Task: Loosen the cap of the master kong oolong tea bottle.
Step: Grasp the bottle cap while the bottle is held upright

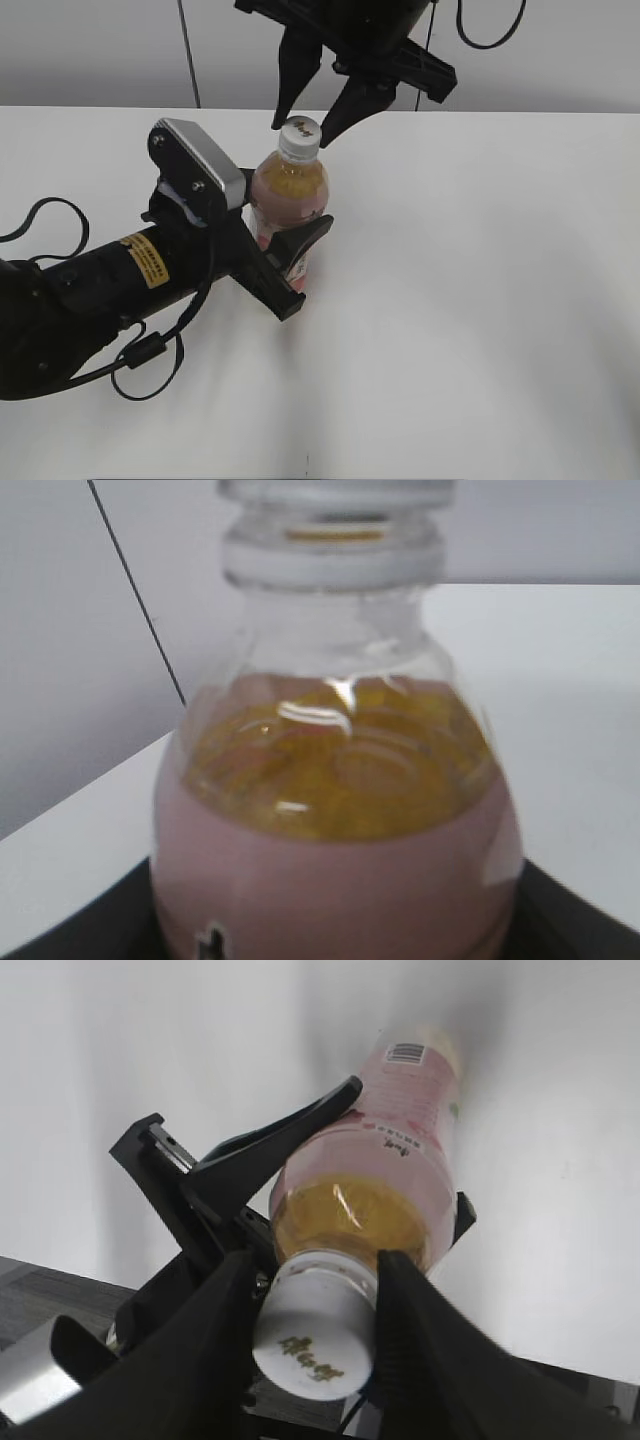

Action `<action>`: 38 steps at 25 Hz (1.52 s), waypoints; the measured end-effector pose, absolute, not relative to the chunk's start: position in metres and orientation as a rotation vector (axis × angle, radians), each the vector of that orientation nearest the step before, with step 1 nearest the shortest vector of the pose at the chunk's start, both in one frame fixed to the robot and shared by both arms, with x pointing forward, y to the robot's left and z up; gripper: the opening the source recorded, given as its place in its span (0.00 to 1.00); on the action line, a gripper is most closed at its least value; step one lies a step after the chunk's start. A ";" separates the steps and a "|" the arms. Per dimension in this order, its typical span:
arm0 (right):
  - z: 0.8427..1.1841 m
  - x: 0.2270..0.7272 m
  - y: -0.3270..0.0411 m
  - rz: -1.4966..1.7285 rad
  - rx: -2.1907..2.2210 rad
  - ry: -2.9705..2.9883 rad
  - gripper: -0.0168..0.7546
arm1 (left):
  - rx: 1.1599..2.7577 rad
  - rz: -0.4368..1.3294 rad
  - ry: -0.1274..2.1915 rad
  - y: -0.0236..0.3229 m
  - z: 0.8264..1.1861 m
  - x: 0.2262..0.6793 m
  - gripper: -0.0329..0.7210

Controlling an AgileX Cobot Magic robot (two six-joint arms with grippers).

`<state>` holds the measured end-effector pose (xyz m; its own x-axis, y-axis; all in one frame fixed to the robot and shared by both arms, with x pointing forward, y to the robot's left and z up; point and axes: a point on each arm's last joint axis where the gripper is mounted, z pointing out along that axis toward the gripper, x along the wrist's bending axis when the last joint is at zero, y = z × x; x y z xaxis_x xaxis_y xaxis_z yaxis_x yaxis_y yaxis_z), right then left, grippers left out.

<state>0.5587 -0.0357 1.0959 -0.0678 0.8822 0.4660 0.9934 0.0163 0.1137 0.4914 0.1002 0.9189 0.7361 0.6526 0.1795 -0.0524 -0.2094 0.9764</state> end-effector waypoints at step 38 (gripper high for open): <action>1.096 0.558 -0.035 -0.751 0.973 -3.140 0.38 | 1.677 0.695 0.500 0.101 0.918 0.492 0.61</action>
